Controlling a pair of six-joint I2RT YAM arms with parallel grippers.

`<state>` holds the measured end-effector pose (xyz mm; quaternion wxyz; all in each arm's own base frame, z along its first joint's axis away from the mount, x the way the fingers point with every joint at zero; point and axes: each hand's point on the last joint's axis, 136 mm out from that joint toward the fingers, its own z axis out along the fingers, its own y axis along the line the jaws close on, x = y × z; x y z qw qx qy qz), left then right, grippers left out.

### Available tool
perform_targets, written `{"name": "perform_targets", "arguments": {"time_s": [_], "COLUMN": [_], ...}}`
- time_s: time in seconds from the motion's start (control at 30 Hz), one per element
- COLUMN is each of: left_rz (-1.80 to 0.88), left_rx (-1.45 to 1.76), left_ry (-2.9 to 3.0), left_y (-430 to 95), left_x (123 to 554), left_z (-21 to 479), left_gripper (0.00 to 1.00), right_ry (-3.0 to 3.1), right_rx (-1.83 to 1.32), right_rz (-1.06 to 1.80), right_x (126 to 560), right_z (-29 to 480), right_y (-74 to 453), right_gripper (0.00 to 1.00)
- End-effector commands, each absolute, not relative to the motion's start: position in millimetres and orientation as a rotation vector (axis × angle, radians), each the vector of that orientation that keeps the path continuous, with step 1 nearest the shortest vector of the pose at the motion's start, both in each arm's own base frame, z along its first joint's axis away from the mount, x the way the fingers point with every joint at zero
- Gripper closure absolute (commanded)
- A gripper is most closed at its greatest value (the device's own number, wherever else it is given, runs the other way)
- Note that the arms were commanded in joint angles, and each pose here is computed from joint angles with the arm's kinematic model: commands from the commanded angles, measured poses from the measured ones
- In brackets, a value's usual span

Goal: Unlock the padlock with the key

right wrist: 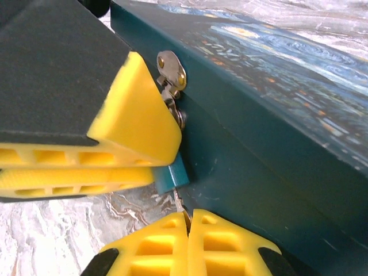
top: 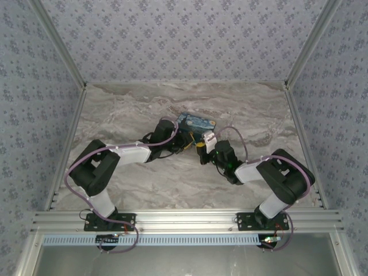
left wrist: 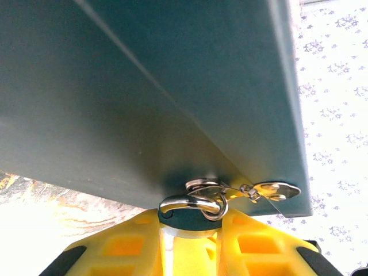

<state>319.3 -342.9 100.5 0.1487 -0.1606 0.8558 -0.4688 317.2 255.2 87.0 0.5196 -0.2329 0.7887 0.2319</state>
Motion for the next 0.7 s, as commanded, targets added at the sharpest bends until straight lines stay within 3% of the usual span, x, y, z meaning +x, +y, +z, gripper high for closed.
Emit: {"name": "perform_targets", "arguments": {"time_s": [0.0, 0.3, 0.67], "left_rz": [-1.487, -1.479, -1.343], "left_rx": [-0.36, -0.354, -0.357], "left_ry": [2.457, 2.455, 2.441], "left_y": [-361, -359, -331], "left_x": [301, 302, 310], "left_z": [123, 121, 120], "left_gripper": [0.77, 0.75, 0.37], "right_ry": [1.752, 1.763, 1.962], "right_rx": [-0.541, -0.521, -0.411], "right_rz": [0.624, 0.629, 0.646], "right_x": [334, 338, 323], "right_z": [130, 134, 86], "right_y": [274, 275, 259], "right_gripper": [1.0, 1.0, 1.0]}}
